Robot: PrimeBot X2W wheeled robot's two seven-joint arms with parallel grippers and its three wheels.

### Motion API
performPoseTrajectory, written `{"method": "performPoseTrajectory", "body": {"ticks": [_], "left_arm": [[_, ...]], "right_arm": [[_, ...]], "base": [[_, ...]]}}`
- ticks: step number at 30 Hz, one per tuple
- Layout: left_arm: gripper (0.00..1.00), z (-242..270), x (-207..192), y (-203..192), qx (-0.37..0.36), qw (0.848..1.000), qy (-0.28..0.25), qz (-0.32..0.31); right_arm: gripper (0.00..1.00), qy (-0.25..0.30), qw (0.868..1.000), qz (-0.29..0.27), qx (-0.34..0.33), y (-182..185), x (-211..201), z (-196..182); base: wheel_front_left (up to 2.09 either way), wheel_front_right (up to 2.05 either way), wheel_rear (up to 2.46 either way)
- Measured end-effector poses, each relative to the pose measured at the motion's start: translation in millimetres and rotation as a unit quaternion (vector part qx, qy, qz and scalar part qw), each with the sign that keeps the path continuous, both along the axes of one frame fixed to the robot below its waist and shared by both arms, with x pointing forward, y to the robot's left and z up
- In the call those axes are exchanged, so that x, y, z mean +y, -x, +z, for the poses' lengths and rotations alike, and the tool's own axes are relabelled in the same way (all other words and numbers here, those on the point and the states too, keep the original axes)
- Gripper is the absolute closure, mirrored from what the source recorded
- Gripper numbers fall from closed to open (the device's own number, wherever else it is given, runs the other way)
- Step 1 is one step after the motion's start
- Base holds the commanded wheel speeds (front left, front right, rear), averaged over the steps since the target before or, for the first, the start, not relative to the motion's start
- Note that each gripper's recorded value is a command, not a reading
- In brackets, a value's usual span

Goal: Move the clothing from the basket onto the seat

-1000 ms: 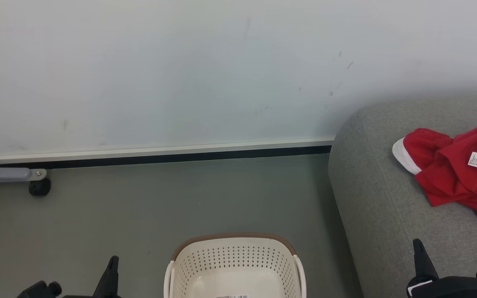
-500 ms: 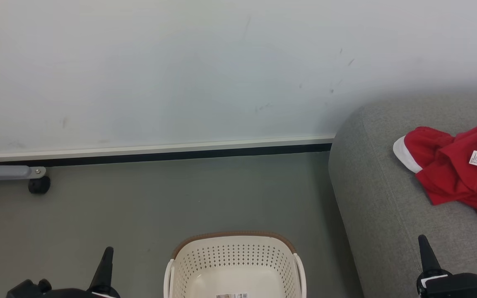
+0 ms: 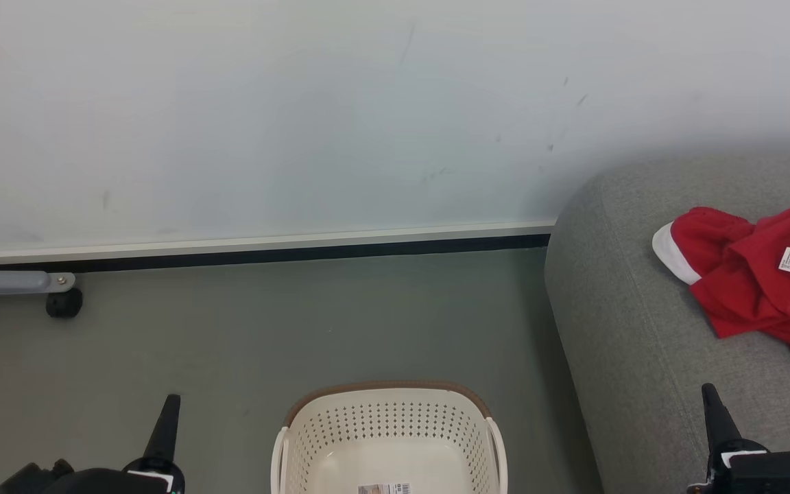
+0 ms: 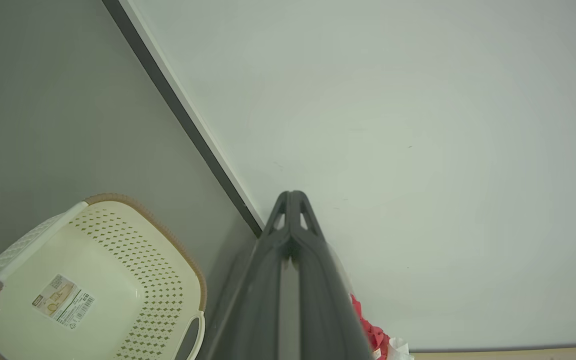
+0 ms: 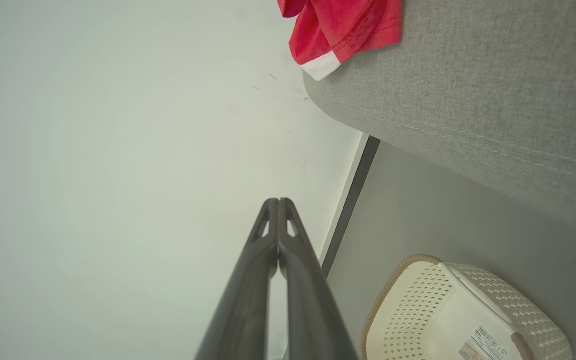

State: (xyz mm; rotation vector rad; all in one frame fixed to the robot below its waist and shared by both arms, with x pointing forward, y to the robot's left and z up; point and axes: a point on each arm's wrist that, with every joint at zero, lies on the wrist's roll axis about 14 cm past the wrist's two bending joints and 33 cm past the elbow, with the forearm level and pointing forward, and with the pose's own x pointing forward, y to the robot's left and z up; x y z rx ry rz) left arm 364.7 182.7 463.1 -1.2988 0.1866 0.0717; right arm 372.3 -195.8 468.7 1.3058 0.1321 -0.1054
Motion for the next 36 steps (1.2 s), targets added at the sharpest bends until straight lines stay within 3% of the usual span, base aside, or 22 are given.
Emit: {"method": "performPoseTrajectory", "body": {"ticks": [18, 36], "left_arm": [[1.0, 14.7, 8.6, -13.5, -0.035, 0.991, 0.126, 0.032], [1.0, 16.0, 8.9, -14.0, -0.039, 0.99, 0.133, 0.034]], "right_arm": [[1.0, -0.129, 0.991, -0.024, -0.035, -7.7, -9.5, 11.8], [1.0, -0.13, 0.99, -0.024, -0.038, -8.5, -9.5, 13.2]], "base": [[0.0, 0.0, 0.0], [0.0, 0.0, 0.0]]}}
